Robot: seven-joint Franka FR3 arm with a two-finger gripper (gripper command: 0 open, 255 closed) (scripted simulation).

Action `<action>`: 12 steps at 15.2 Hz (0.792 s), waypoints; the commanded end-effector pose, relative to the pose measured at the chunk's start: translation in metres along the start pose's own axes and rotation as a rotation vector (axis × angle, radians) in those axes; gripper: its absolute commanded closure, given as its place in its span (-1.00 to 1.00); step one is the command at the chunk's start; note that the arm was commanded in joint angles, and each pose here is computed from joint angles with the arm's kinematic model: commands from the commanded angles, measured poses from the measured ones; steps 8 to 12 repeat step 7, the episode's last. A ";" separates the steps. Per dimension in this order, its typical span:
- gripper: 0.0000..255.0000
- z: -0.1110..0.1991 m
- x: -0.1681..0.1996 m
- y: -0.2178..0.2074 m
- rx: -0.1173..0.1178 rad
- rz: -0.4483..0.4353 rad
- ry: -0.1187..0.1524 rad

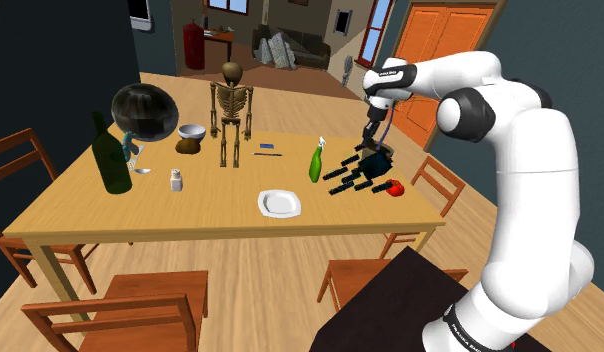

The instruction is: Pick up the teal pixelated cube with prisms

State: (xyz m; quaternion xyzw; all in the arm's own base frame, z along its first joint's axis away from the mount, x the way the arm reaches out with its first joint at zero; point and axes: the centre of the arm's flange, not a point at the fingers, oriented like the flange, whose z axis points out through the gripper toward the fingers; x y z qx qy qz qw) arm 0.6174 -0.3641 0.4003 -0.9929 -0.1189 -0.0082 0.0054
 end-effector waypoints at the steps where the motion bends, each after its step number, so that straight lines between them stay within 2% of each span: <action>1: 1.00 -0.011 0.000 0.000 -0.001 0.000 0.002; 5: 1.00 -0.032 0.000 -0.001 -0.001 0.000 0.002; 12: 1.00 -0.033 0.000 -0.001 -0.001 0.000 0.002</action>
